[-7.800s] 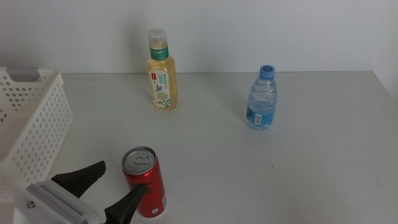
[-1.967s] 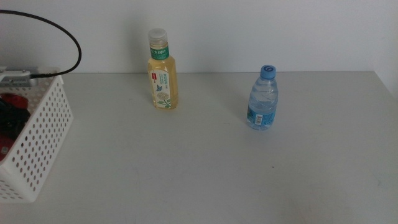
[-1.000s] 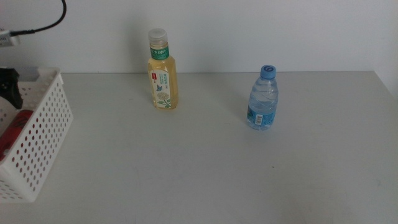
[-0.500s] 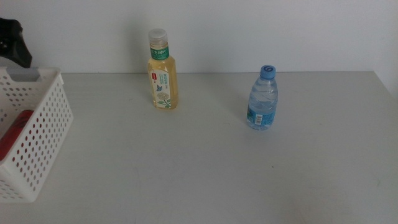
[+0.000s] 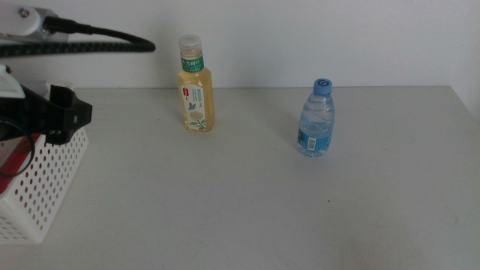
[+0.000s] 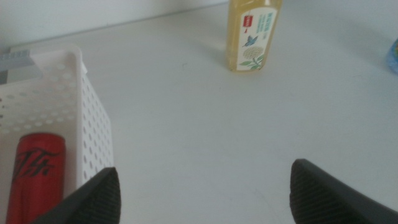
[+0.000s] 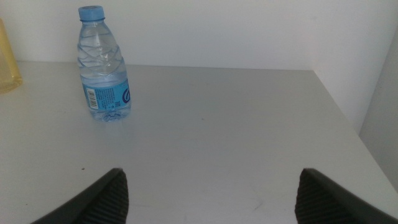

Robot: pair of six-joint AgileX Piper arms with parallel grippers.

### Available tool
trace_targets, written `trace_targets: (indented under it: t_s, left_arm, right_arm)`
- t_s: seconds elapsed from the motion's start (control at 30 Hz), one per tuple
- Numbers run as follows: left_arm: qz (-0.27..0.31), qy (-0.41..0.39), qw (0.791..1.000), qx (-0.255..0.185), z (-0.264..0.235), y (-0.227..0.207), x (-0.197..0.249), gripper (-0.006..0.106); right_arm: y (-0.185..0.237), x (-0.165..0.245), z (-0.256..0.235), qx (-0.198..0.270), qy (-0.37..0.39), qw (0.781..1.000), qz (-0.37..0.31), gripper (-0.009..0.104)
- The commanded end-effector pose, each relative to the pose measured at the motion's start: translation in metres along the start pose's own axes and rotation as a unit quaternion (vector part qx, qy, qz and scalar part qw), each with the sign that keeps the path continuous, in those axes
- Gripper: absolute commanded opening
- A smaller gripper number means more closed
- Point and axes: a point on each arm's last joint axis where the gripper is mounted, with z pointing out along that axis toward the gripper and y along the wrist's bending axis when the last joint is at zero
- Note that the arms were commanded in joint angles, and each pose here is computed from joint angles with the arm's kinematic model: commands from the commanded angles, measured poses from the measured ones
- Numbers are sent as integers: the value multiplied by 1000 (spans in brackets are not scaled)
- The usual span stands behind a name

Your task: Use arms to grab the bottles and put them into the dustbin to the left of the table.

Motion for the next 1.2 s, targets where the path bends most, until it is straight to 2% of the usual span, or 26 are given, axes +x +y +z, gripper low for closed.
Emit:
trace_targets:
  t_s: [0.0,0.17,0.43,0.7,0.97,1.17]
  left_arm:
    - [-7,-93,996,3,-16,-6,-6,92]
    - [7,-124,992,17,-13,-16,16,92]
    - [12,-261,965,40,3,-31,62,92]
    - [-2,-272,961,45,13,-31,85,92]
    - [-2,-271,962,45,13,-31,85,92]
    - [-2,-306,951,44,9,-31,79,92]
  right_arm:
    - [0,-11,-3,3,-53,999,-10,71]
    - [0,-11,-3,3,-53,999,-10,71]
    - [0,-11,-3,3,-53,999,-10,71]
    - [0,-11,-3,3,-53,999,-10,71]
    - [0,-11,-3,3,-53,999,-10,71]
    - [0,-11,-3,3,-53,999,-10,71]
